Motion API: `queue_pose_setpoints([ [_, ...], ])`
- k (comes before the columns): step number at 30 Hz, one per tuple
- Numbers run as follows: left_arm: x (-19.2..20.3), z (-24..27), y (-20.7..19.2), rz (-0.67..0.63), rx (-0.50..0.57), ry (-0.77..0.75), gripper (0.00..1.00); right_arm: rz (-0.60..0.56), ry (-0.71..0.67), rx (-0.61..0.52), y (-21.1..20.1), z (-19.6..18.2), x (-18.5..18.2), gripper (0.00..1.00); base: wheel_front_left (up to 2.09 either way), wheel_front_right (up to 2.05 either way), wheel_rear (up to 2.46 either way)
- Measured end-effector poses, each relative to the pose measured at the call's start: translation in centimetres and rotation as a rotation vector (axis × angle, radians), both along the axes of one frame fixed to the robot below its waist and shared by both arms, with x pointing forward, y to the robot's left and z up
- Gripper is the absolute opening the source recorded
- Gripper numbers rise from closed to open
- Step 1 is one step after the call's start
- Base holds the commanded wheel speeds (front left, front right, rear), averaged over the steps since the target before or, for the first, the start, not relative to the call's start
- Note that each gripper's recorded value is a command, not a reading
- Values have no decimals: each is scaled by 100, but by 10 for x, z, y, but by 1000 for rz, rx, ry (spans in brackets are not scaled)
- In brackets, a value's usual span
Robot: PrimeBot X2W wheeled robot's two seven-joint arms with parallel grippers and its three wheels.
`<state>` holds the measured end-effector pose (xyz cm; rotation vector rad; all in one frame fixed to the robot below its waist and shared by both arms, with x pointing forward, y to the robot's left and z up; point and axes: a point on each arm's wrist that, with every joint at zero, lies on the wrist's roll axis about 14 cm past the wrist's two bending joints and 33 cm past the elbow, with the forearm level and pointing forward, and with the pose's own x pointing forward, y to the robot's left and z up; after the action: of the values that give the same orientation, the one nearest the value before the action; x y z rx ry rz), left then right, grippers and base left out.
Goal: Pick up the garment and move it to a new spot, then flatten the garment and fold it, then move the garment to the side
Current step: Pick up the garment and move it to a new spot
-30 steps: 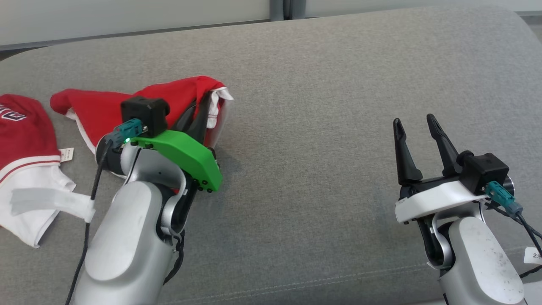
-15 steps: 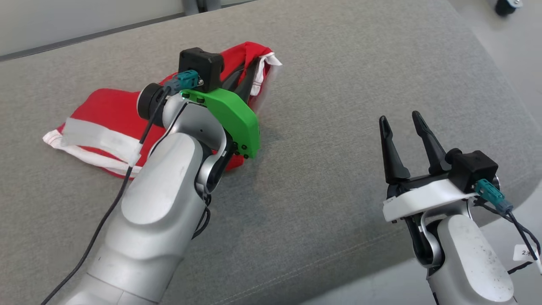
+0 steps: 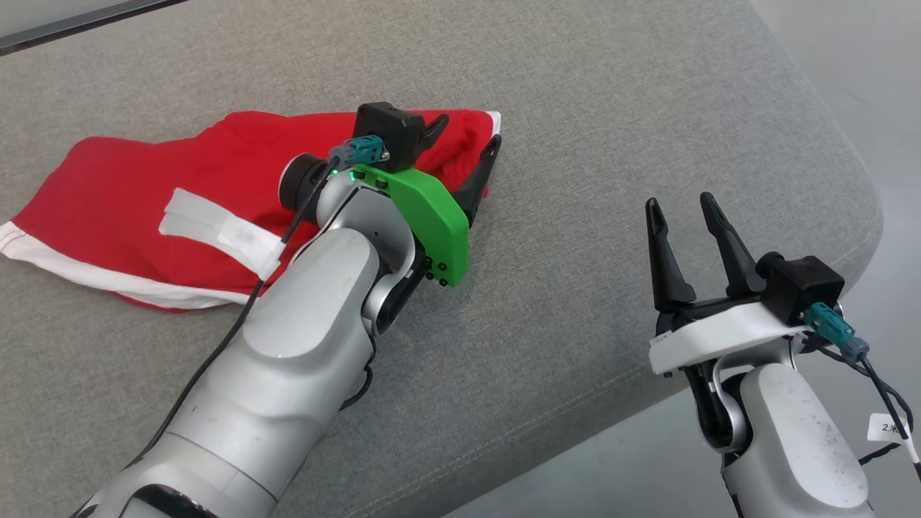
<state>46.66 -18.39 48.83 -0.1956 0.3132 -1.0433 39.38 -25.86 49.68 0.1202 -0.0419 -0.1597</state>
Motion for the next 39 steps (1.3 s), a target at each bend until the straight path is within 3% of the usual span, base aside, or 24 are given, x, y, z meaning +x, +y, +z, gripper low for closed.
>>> queue_pose_setpoints([
  [9, 18, 32, 28, 127, -106, -126, 100, 64, -45, -6, 20, 11, 16, 100, 0, 0, 0],
  [21, 51, 43, 173, 529, -100, -222, 100, 200, -108, 5, 67, 28, 26, 100, 0, 0, 0],
  [29, 36, 57, 278, 792, -82, -282, 100, 277, -121, 8, 92, 32, 25, 100, 0, 0, 0],
  [39, -13, 72, 359, 970, -32, -385, 100, 339, -146, 17, 111, 43, 18, 100, 0, 0, 0],
])
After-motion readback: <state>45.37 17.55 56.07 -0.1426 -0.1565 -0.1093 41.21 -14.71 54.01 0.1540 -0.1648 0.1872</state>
